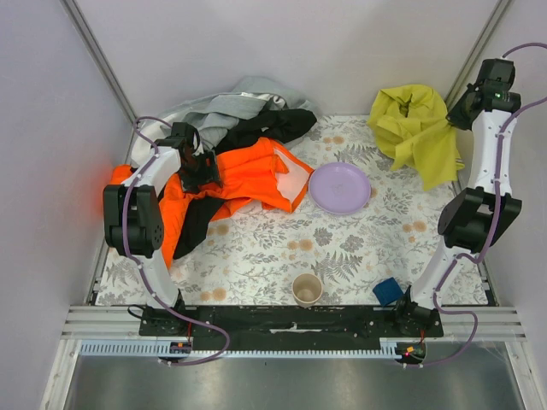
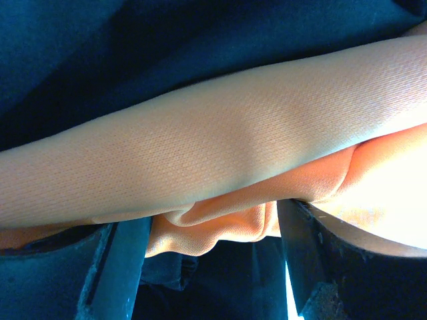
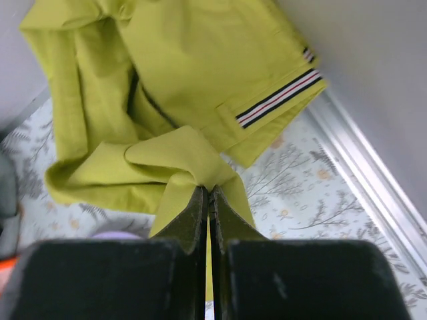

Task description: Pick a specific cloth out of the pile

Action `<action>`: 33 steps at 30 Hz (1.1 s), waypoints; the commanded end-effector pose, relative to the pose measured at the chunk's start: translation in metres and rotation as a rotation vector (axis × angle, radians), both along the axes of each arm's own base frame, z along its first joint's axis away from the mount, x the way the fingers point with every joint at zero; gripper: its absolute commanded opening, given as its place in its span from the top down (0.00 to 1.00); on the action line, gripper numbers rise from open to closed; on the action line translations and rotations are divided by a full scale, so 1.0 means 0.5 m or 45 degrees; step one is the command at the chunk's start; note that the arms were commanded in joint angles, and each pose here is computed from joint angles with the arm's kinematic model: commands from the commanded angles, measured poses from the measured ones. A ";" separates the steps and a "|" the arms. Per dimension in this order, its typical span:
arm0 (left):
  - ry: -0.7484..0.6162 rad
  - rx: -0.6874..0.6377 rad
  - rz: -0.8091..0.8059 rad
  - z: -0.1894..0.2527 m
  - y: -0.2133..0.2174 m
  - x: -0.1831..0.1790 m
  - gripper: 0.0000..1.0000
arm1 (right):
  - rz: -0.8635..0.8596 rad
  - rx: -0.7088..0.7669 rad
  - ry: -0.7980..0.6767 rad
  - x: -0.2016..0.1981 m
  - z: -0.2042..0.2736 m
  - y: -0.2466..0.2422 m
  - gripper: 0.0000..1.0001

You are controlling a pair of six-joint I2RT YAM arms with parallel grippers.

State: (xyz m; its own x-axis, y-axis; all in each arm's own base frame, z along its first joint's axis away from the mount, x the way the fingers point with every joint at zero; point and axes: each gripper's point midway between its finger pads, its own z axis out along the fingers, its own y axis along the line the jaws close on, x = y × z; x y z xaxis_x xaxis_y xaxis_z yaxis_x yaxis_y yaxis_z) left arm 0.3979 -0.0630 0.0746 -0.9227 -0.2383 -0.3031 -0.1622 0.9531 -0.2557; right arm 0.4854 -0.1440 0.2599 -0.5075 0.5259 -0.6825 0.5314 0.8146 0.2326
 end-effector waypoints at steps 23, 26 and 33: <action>-0.123 -0.024 -0.025 0.104 -0.014 -0.029 0.16 | -0.137 -0.277 -0.013 -0.125 -0.050 -0.016 0.13; -0.228 -0.038 -0.019 0.155 -0.016 -0.021 0.15 | -0.084 -0.308 -0.101 -0.107 0.012 0.021 0.02; -0.511 -0.150 -0.064 0.292 -0.047 -0.001 0.13 | 0.130 -0.321 -0.201 -0.066 0.079 0.162 0.02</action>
State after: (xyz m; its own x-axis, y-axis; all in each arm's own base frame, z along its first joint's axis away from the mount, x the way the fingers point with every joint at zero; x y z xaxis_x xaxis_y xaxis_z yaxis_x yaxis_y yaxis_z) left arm 0.3880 -0.0723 0.1660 -0.8367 -0.2314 -0.4964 -0.0725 0.9452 -0.3184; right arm 0.4430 -0.0984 0.2712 -0.4492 0.3353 -0.8281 0.5049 0.8599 0.0743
